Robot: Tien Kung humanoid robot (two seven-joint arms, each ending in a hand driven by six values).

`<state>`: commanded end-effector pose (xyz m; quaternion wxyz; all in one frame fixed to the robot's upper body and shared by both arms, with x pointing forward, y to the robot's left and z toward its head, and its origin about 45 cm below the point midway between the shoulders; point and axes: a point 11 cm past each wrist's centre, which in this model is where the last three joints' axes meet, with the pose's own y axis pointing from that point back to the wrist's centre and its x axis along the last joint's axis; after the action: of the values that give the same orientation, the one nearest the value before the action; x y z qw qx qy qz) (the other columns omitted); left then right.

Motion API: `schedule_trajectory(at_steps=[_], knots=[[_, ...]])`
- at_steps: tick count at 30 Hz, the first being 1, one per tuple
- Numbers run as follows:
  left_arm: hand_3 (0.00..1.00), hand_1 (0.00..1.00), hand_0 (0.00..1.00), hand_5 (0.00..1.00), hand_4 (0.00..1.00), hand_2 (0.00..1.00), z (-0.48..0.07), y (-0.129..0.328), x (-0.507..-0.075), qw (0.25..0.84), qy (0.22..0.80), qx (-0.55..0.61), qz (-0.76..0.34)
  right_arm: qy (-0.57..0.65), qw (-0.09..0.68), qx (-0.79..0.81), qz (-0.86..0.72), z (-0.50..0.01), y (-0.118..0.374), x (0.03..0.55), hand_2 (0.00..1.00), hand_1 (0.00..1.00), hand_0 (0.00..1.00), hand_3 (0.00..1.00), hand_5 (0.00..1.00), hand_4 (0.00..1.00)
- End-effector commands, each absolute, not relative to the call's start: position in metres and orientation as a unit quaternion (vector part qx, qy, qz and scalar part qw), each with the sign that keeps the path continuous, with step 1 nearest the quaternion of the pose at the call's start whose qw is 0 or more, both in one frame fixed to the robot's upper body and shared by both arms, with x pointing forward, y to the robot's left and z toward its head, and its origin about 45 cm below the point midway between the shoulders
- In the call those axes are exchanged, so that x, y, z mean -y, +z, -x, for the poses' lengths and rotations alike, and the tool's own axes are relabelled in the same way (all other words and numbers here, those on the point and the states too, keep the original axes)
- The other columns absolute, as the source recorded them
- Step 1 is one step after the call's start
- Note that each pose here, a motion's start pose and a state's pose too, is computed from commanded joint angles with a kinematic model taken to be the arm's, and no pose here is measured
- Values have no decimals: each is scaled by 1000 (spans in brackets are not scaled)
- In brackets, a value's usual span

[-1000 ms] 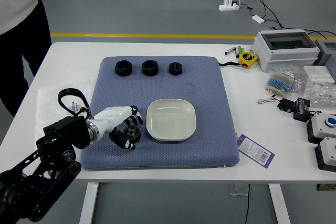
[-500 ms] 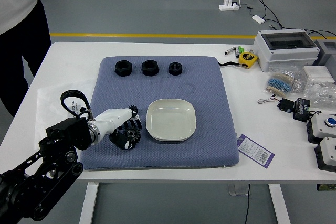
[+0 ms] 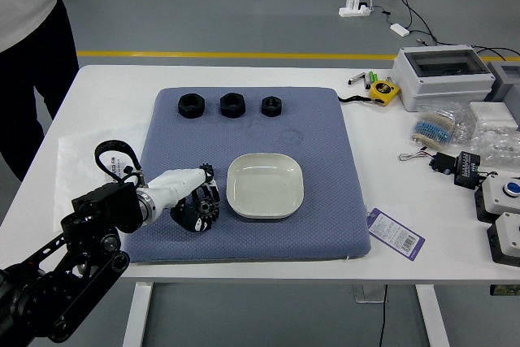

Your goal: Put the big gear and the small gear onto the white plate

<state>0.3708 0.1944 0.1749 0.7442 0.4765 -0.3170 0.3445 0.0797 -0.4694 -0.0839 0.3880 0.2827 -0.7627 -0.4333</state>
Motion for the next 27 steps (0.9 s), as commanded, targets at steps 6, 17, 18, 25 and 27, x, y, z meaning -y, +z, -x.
schedule_trajectory(at_steps=[6,17,18,25,27], knots=[[503,408,317,2,658,456,-375,187,-200,738,356,323,-473,-434,386,763,-282,-80,-84,469,730,657,652,575,679,835],[510,407,317,2,675,456,-385,218,-212,726,390,338,-456,-434,384,764,-282,-81,-84,469,730,657,652,576,680,836],[510,407,317,2,675,456,-386,223,-211,726,393,340,-450,-434,385,764,-283,-81,-84,469,730,657,652,576,680,836],[510,407,317,2,671,456,-391,233,-189,753,391,332,-413,-433,386,763,-284,-83,-83,469,730,657,652,576,680,836],[510,407,317,2,671,456,-392,233,-179,760,385,332,-404,-433,386,763,-284,-84,-83,469,730,657,652,576,680,836]])
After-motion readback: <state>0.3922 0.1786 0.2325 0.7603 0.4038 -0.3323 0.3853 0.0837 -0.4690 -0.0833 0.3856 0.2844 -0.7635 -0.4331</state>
